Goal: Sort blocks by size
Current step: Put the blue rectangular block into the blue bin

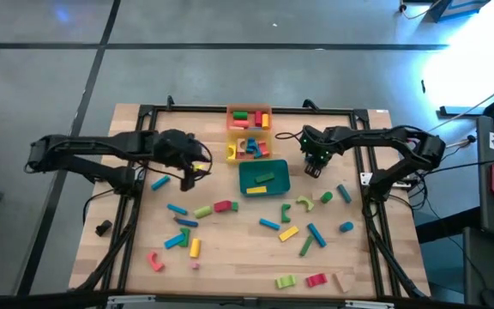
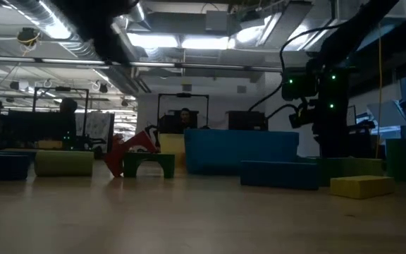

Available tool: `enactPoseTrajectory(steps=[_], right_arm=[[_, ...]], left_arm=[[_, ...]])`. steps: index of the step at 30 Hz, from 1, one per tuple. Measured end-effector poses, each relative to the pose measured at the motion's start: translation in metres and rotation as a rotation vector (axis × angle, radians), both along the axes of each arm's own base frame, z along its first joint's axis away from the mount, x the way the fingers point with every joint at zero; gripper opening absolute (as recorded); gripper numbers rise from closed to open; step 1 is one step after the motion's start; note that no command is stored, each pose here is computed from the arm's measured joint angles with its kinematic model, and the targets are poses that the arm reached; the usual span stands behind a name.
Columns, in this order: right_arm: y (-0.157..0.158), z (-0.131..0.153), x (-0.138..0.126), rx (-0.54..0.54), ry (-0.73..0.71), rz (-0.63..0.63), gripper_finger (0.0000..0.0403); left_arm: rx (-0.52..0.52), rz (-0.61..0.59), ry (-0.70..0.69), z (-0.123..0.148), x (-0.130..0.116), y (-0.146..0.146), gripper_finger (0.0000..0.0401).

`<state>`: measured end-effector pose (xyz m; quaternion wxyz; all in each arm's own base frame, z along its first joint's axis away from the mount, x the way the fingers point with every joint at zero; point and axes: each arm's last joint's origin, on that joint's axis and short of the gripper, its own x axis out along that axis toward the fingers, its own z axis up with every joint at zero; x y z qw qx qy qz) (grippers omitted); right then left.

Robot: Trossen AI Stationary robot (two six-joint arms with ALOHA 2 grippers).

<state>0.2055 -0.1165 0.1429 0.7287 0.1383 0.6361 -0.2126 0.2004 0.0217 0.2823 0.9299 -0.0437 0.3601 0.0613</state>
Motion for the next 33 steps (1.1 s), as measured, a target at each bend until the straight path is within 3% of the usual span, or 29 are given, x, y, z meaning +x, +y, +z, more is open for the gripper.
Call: enactPoseTrajectory(steps=[2, 6, 13, 22, 29, 33], right_arm=[[0.001, 0.000, 0.000, -0.003, 0.002, 0.003, 0.0060], [-0.003, 0.012, 0.006, -0.019, -0.017, -0.004, 0.0060], [-0.006, 0.057, 0.031, 0.021, -0.132, 0.013, 0.0069], [0.027, 0.100, 0.073, 0.055, -0.363, 0.186, 0.0064], [0.059, 0.099, 0.098, 0.042, -0.473, 0.320, 0.0077], [0.068, 0.093, 0.111, 0.033, -0.519, 0.359, 0.0079]], left_arm=[[-0.037, 0.021, 0.083, -0.004, -0.011, -0.003, 0.0189], [-0.121, 0.096, 0.247, -0.012, -0.029, -0.006, 0.0189], [-0.271, 0.382, 0.473, -0.022, -0.052, -0.007, 0.0189], [-0.298, 0.538, 0.562, -0.042, -0.061, -0.007, 0.0189], [-0.289, 0.668, 0.632, -0.069, -0.070, -0.006, 0.0189], [-0.293, 0.675, 0.627, -0.080, -0.070, -0.006, 0.0189]])
